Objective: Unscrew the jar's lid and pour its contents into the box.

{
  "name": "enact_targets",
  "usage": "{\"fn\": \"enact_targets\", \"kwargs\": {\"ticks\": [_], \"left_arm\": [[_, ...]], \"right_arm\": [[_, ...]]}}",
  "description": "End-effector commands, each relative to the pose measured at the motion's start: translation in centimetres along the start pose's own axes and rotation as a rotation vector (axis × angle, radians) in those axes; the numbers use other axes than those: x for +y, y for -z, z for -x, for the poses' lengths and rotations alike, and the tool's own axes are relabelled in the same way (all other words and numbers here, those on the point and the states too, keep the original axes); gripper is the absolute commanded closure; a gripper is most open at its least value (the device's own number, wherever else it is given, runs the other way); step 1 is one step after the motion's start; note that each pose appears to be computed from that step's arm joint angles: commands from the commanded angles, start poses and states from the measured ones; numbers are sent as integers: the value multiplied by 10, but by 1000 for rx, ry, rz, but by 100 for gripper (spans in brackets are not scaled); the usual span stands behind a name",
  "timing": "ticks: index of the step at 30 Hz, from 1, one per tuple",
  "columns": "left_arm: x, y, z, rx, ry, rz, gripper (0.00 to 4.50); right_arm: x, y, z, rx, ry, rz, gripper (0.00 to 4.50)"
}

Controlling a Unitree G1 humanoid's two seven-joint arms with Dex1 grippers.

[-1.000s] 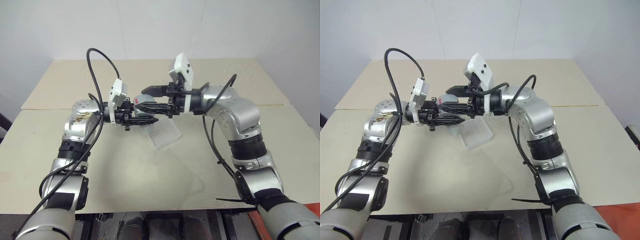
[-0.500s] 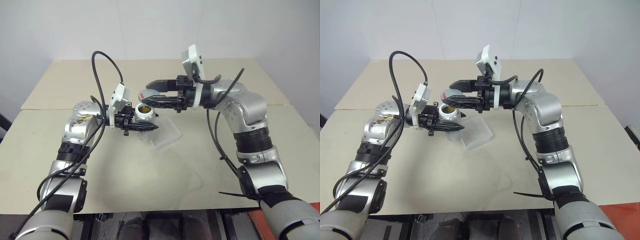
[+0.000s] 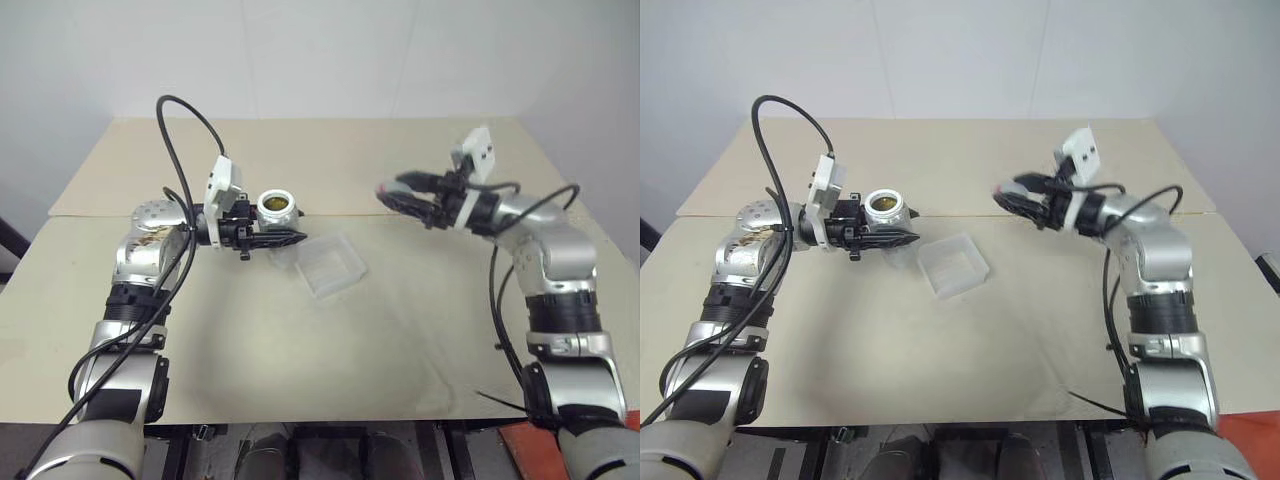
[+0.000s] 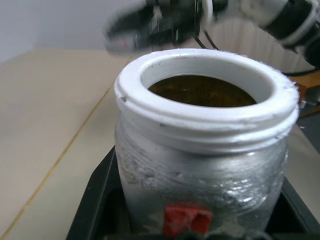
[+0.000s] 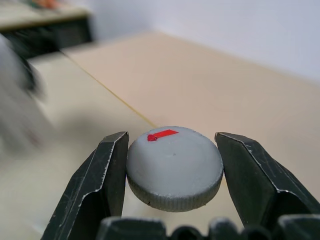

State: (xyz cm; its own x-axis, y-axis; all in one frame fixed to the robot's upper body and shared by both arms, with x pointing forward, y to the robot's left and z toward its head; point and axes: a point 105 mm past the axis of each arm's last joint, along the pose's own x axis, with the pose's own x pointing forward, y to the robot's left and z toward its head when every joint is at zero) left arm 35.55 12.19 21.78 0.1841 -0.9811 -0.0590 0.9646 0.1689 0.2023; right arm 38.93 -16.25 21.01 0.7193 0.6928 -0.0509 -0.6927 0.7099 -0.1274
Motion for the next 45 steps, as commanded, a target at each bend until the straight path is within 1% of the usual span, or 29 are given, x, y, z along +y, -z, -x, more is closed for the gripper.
{"fn": "enact_targets", "kwargs": {"ticks": [1, 4, 5, 7, 9, 12, 13, 14, 17, 19, 23, 25, 26, 27, 28, 29, 30, 33, 34, 35, 36, 37, 38, 39, 40, 42, 45], "left_arm": [[5, -15, 5, -29, -29, -53, 256], [5, -14, 7, -28, -33, -51, 256], [5, -14, 7, -28, -34, -51, 256], [4, -13, 7, -28, -37, -50, 256], [4, -13, 8, -27, -37, -49, 256], [4, -13, 8, -26, -37, -48, 256], [4, -13, 8, -26, -37, -47, 256], [4, -12, 7, -26, -37, -46, 256], [3, -12, 7, -23, -34, -46, 256], [4, -12, 7, -14, -36, -54, 256], [12, -20, 5, -12, -91, -113, 256], [20, -29, -2, -47, -139, -150, 256], [27, -30, -6, -22, -189, -194, 256], [35, -27, -10, 30, -245, -281, 256], [46, -24, -15, 114, -330, -428, 256], [51, -22, -18, 161, -373, -539, 256], [58, -26, -23, 207, -440, -713, 256], [63, -48, -39, 222, -518, -1117, 256], [64, -52, -42, 225, -533, -1196, 256], [64, -57, -47, 246, -536, -1342, 256], [61, -62, -53, 245, -526, -1477, 256], [59, -66, -57, 227, -515, -1561, 256], [56, -67, -62, 232, -478, -1685, 256], [55, -66, -65, 237, -444, -1772, 256], [54, -61, -69, 256, -391, -1866, 256], [52, -48, -73, 279, -296, -1997, 256], [47, -23, -80, 284, -178, -2116, 256]], "right_arm": [[-19, 10, 18, -2, 151, 55, 179], [-22, 45, 29, 61, 246, 19, 179], [-21, 53, 30, 78, 261, 20, 179], [-16, 78, 32, 136, 290, 19, 179], [-12, 93, 33, 163, 307, 16, 179], [-11, 99, 31, 160, 340, 5, 179], [-12, 100, 31, 153, 355, -12, 108], [-10, 100, 31, 155, 345, -3, 88], [-6, 94, 35, 159, 302, 22, 1], [-3, 85, 40, 157, 264, 54, 1], [10, 59, 52, 148, 115, 95, 1], [17, 45, 57, 137, 36, 82, 1], [21, 37, 59, 126, -5, 72, 1], [25, 30, 61, 118, -46, 72, 1], [29, 23, 63, 108, -83, 75, 1], [31, 19, 64, 103, -106, 76, 1], [33, 14, 65, 94, -124, 77, 1], [33, 3, 64, 76, -145, 72, 1], [33, 1, 64, 74, -148, 71, 1], [33, -1, 64, 73, -156, 68, 1], [33, -3, 64, 75, -166, 69, 1], [34, -5, 64, 77, -173, 72, 1], [34, -6, 63, 81, -177, 77, 1], [34, -7, 63, 85, -180, 82, 1], [34, -8, 62, 86, -182, 86, 1], [32, -11, 60, 82, -173, 87, 1], [29, -14, 58, 73, -145, 88, 1]]}}
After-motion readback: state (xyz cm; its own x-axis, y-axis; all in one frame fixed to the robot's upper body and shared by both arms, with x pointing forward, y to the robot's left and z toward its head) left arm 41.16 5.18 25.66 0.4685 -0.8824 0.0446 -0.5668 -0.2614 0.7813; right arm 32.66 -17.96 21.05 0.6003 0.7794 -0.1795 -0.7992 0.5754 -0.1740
